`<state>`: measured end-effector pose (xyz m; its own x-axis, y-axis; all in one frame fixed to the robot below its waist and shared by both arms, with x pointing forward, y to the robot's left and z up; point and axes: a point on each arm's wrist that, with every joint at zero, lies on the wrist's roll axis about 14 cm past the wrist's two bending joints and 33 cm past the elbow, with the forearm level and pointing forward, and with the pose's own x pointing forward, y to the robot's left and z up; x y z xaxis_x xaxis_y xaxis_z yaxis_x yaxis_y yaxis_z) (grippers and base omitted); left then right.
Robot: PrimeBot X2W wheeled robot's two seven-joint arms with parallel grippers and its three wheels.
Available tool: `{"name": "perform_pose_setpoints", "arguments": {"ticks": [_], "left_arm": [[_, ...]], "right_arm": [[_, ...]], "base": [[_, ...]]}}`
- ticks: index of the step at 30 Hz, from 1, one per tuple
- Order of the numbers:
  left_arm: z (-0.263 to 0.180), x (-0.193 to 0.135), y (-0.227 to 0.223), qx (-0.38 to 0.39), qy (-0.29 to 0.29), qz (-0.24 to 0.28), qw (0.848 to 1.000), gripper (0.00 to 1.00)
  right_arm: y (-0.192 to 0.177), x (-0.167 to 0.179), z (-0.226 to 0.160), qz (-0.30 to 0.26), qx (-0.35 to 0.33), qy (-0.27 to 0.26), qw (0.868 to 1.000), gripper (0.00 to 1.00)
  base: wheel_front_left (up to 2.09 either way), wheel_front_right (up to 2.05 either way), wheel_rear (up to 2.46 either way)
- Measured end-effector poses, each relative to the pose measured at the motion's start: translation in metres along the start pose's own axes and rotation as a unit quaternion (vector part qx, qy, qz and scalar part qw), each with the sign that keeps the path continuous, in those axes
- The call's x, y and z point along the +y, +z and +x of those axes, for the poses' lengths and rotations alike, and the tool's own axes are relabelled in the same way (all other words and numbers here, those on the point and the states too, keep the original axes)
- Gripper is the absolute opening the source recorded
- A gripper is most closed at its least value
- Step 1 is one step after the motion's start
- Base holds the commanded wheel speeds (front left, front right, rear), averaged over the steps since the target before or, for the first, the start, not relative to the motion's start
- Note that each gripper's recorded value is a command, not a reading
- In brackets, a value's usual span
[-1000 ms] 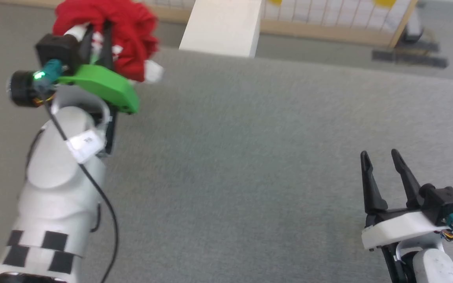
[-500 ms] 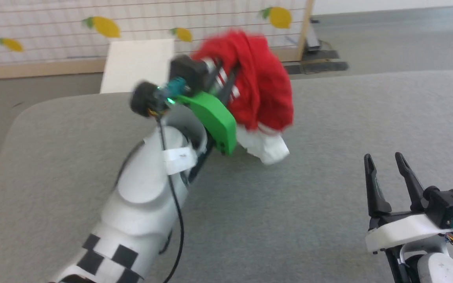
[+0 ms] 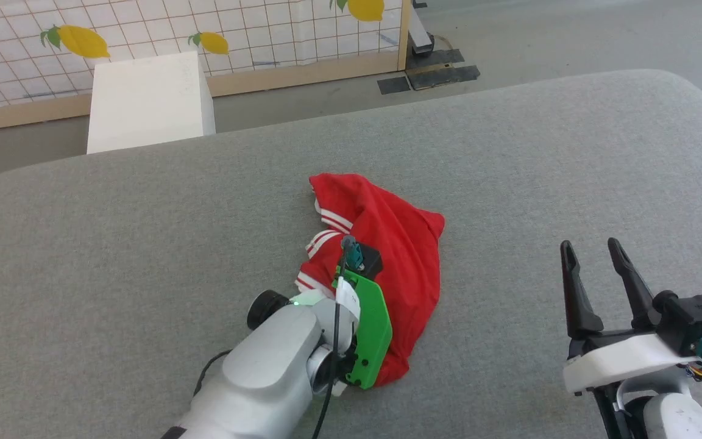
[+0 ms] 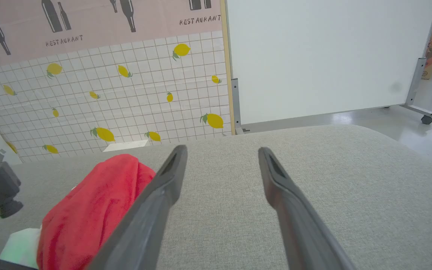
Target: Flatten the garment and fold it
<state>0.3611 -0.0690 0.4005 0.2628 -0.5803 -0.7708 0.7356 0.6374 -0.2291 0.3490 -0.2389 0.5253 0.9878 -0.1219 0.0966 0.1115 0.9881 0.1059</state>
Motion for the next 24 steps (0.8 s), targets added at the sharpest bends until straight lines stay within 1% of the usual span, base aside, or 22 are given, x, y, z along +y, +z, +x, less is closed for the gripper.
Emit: {"name": "perform_pose_setpoints", "arguments": {"ticks": [1,5,6,8,9,11,13,14,16,17,21,24], "left_arm": [[0.000,0.000,0.002,-0.008,0.000,0.000,1.000,1.00],[-0.008,0.004,0.019,-0.080,0.009,-0.008,0.997,1.00],[-0.013,0.007,0.028,-0.112,0.013,-0.015,0.993,1.00],[-0.027,0.011,0.052,-0.187,0.020,-0.025,0.982,1.00],[-0.038,0.014,0.069,-0.238,0.025,-0.028,0.970,1.00],[-0.066,0.025,0.096,-0.336,0.047,-0.030,0.940,1.00],[-0.101,0.041,0.118,-0.433,0.083,-0.017,0.898,1.00],[-0.118,0.051,0.123,-0.469,0.101,-0.017,0.877,1.00],[-0.143,0.069,0.123,-0.510,0.135,-0.017,0.849,1.00],[-0.153,0.076,0.119,-0.522,0.148,-0.021,0.840,1.00],[-0.180,0.101,0.093,-0.542,0.197,-0.049,0.815,1.00],[-0.211,0.115,0.076,-0.567,0.238,-0.059,0.787,1.00]], "right_arm": [[0.000,0.000,0.000,0.000,0.000,0.000,1.000,1.00],[-0.001,0.006,0.004,0.002,0.000,0.009,1.000,1.00],[0.000,0.008,0.005,0.003,-0.002,0.013,1.000,1.00],[0.001,0.012,0.008,0.004,-0.004,0.019,1.000,1.00],[0.001,0.015,0.009,0.005,-0.004,0.023,1.000,1.00],[0.001,0.021,0.011,0.006,-0.005,0.032,0.999,1.00],[0.000,0.029,0.013,0.008,-0.004,0.043,0.999,1.00],[0.000,0.033,0.014,0.008,-0.003,0.049,0.999,1.00],[-0.001,0.039,0.016,0.010,-0.002,0.058,0.998,1.00],[-0.001,0.043,0.017,0.010,-0.001,0.063,0.998,1.00],[0.001,0.054,0.021,0.009,-0.003,0.080,0.997,1.00],[0.001,0.064,0.024,0.009,-0.003,0.094,0.996,1.00]], "base": [[0.00,0.00,0.00],[0.00,0.00,0.00],[0.00,0.00,0.00],[0.00,0.00,0.00],[0.00,0.00,0.00],[0.00,0.00,0.00],[0.00,0.00,0.00],[0.00,0.00,0.00],[0.00,0.00,0.00],[0.00,0.00,0.00],[0.00,0.00,0.00],[0.00,0.00,0.00]]}}
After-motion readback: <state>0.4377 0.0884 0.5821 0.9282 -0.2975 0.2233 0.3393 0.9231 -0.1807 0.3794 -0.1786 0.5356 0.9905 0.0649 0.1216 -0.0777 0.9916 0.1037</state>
